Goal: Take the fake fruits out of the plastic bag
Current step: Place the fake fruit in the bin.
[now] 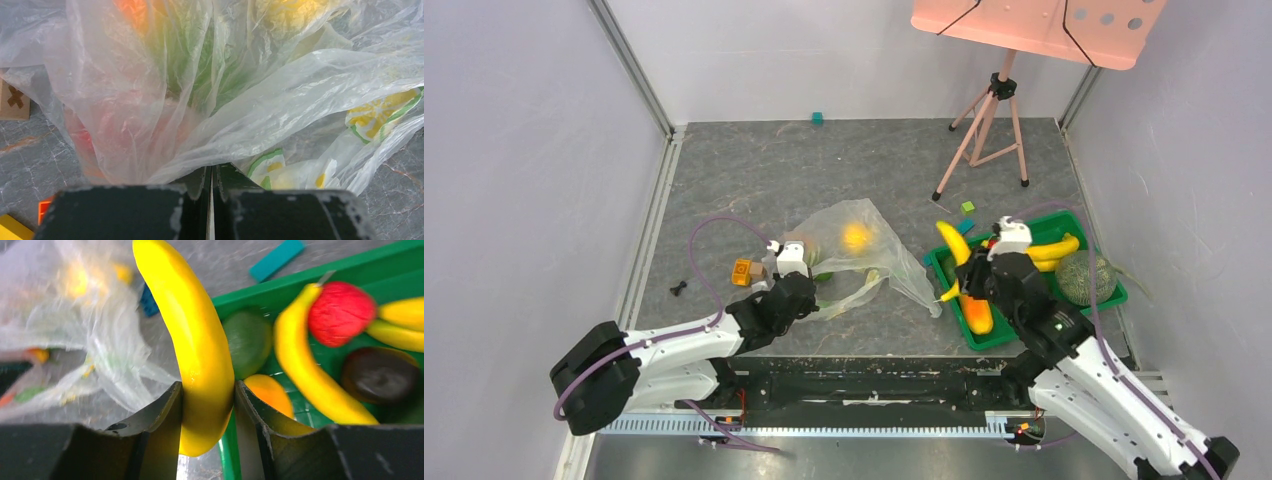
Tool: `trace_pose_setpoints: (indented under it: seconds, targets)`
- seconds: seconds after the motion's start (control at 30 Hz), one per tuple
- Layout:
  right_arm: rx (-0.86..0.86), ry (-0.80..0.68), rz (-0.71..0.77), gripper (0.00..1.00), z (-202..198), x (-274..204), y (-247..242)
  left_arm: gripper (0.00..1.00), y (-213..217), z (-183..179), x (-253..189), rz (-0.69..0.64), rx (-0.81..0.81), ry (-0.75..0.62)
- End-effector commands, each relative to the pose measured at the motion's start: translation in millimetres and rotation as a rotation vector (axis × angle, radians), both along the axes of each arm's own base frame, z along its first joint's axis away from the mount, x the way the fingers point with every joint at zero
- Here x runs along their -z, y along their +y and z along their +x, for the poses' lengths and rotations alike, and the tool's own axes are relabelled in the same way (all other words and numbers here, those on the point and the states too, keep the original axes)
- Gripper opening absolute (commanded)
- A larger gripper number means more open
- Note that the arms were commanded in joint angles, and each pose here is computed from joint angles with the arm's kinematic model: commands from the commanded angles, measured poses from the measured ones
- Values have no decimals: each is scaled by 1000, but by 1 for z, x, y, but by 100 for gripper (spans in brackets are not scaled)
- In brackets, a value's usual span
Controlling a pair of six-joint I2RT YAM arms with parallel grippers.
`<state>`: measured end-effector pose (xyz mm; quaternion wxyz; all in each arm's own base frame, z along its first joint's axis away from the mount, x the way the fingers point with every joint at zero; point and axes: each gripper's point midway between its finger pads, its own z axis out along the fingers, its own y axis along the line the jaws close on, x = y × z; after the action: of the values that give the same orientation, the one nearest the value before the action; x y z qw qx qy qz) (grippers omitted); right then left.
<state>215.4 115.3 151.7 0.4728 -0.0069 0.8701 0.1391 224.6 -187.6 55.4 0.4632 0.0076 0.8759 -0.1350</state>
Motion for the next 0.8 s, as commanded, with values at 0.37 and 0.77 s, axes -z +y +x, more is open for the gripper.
trace_pose_setpoints:
  seconds: [0.37,0.77]
  targets:
    - [655,-157,7,22,-9,-4,-114,2,-6,6,-14,-31,-7,-34]
    - [732,-119,-14,25,-13,30,-122,2,-8,6,-14,-37,0,-31]
